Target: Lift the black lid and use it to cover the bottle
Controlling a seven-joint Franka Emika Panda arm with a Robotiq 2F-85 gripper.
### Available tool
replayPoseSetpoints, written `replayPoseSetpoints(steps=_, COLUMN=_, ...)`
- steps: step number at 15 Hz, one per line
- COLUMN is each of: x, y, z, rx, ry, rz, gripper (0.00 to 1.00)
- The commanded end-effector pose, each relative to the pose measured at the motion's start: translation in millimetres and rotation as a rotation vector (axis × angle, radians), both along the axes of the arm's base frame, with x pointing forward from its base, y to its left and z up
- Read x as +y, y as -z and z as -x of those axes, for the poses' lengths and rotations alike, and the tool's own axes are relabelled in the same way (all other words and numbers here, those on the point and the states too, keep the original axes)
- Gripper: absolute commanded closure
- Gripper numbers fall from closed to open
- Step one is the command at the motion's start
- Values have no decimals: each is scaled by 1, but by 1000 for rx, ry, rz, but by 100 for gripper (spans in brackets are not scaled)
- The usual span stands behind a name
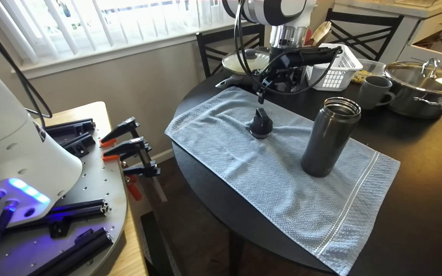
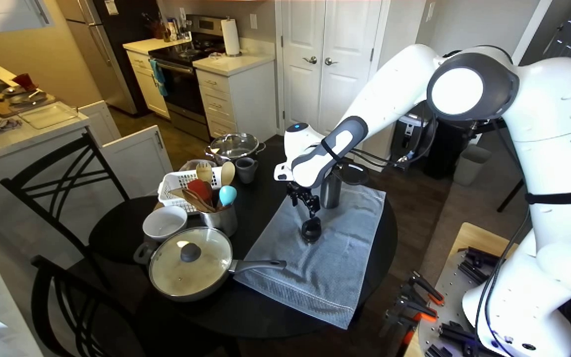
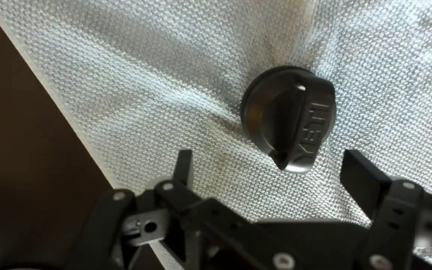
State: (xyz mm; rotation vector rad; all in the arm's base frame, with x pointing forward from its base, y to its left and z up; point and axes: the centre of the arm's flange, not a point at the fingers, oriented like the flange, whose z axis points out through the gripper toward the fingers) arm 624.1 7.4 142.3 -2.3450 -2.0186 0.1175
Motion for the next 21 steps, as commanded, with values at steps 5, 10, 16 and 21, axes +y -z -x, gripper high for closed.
replayPoseSetpoints(steps=5, x=4, y=11, z=29, rx=40, ry=-44, rz=43, gripper=0)
replayPoseSetpoints(steps=10, x=5, y=24, z=45, rx=71, ry=-53, rz=64, gripper=0)
replayPoseSetpoints(steps=16, x=-2, y=29, z=52, rx=59, ry=16, rz=58, gripper=0)
replayPoseSetpoints(steps=21, x=-5, y=32, z=54, rx=25, ry=139, rz=49, gripper=0)
